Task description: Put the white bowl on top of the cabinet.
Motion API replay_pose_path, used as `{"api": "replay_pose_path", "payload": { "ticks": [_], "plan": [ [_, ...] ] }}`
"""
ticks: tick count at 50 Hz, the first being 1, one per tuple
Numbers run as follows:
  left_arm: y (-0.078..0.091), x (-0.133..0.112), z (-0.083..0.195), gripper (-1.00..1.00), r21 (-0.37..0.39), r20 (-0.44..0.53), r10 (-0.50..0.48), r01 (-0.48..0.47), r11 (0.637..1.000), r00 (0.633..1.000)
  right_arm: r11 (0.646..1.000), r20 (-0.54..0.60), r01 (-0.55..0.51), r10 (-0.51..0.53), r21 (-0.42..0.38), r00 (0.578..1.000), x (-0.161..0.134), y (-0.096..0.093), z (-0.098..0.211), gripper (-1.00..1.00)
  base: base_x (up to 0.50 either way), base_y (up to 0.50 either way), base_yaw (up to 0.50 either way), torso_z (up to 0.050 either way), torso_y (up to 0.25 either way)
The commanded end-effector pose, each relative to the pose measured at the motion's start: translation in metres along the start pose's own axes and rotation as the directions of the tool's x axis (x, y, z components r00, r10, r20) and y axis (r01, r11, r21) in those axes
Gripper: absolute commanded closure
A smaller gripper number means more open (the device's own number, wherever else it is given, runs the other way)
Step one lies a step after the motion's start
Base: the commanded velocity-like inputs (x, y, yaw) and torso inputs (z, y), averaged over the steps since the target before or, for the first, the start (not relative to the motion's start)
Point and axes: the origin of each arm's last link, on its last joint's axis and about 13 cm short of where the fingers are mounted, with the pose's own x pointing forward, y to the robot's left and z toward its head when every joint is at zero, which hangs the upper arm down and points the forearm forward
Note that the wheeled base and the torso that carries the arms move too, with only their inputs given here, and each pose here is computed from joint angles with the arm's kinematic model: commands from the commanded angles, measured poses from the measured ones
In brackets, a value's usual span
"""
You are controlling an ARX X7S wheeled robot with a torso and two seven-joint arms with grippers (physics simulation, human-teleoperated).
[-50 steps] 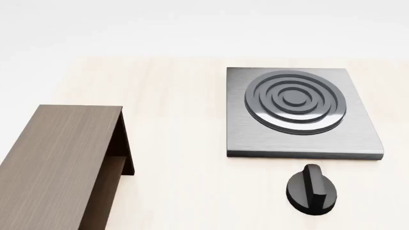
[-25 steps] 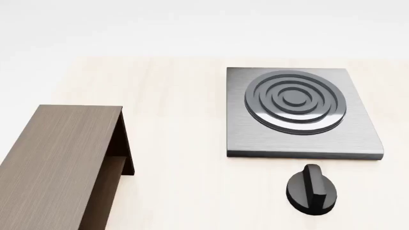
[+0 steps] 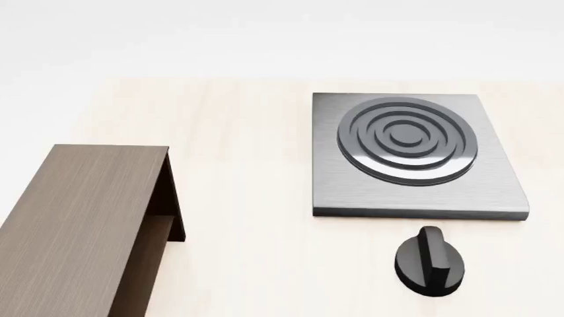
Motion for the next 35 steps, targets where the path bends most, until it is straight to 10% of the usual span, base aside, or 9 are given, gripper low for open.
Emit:
{"api": "replay_pose_path", "payload": {
  "ticks": [1, 35],
  "plan": [
    [-0.001, 0.0, 0.0, -1.0, 0.0, -0.001, -0.002, 0.002, 1.0, 1.0, 0.999, 0.022, -0.027, 0.027, -0.017, 0.999, 0.007, 0.004, -0.005, -1.0, 0.0, 0.0, 0.0, 0.0, 0.0],
    [-0.001, 0.0, -0.001, -1.0, 0.004, 0.0, -0.005, 0.005, 1.0, 1.0, 0.999, 0.017, 0.044, -0.044, 0.0, 0.999, 0.031, -0.014, -0.02, -1.0, 0.0, 0.0, 0.0, 0.0, 0.0]
  ]
}}
